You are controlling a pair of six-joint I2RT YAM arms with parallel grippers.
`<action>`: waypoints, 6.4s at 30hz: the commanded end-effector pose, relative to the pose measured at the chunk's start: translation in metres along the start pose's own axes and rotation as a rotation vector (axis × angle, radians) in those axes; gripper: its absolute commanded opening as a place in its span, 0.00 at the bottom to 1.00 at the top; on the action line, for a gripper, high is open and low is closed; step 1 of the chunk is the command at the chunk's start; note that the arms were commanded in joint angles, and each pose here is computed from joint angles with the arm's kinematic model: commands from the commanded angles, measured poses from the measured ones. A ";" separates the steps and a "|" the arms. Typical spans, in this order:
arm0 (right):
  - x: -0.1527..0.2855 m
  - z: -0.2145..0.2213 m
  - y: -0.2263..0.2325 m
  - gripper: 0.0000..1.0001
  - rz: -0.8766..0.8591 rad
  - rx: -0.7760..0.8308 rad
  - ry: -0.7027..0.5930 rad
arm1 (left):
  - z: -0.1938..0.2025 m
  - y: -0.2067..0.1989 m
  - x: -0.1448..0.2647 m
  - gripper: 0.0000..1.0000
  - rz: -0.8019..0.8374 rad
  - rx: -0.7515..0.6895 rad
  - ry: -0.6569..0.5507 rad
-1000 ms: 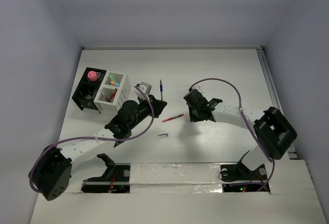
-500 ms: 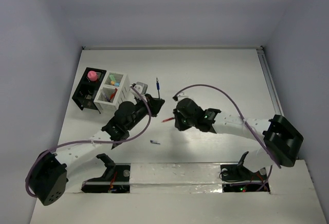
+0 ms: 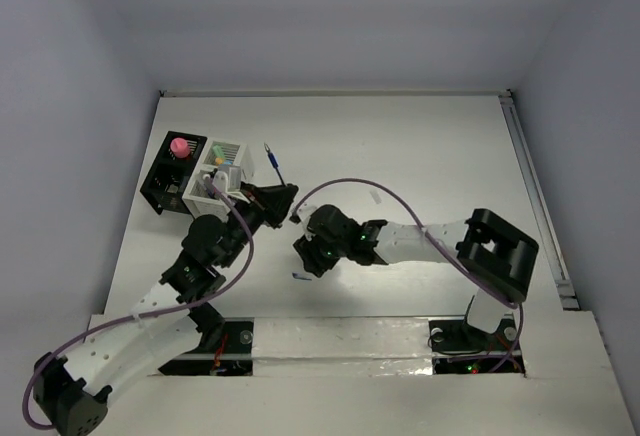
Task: Sort the stationery into containers
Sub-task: Pick up the pen cap from the center of the board, then close the pen cap on the pen.
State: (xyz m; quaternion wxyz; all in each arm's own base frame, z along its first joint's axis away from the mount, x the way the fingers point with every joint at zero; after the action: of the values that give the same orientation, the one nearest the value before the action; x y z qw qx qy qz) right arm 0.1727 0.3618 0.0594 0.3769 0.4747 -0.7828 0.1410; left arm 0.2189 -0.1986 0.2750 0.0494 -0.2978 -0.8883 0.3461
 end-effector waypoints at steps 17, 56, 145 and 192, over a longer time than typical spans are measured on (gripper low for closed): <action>-0.033 0.011 0.035 0.50 -0.032 0.367 0.214 | -0.046 -0.029 0.017 0.00 0.042 0.037 -0.103; 0.241 -0.231 -0.031 0.00 0.358 -0.083 -1.007 | 0.080 0.008 -0.019 0.00 0.206 -0.143 0.242; 0.232 -0.241 -0.061 0.00 0.249 -0.160 -1.117 | 0.070 -0.004 -0.009 0.00 0.254 -0.107 0.194; 0.221 -0.240 -0.067 0.00 0.248 -0.147 -1.088 | 0.071 -0.006 -0.010 0.00 0.262 -0.100 0.196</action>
State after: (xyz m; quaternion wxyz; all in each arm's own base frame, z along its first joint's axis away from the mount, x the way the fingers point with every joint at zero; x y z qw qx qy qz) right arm 0.2725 0.3412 0.3394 -0.0216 0.3846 -0.9131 -0.1337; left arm 0.2067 -0.2459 0.2065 0.1104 -0.4233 -0.8593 0.2650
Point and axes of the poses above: each gripper's point midway between its finger pads, its own x axis back along the fingers, its own y axis along the line the jaws close on, z = x × y, the point moved 2 cm from there along x, back along the fingers, and after that the axes turned 8 degrees about x, right-handed, at the moved point
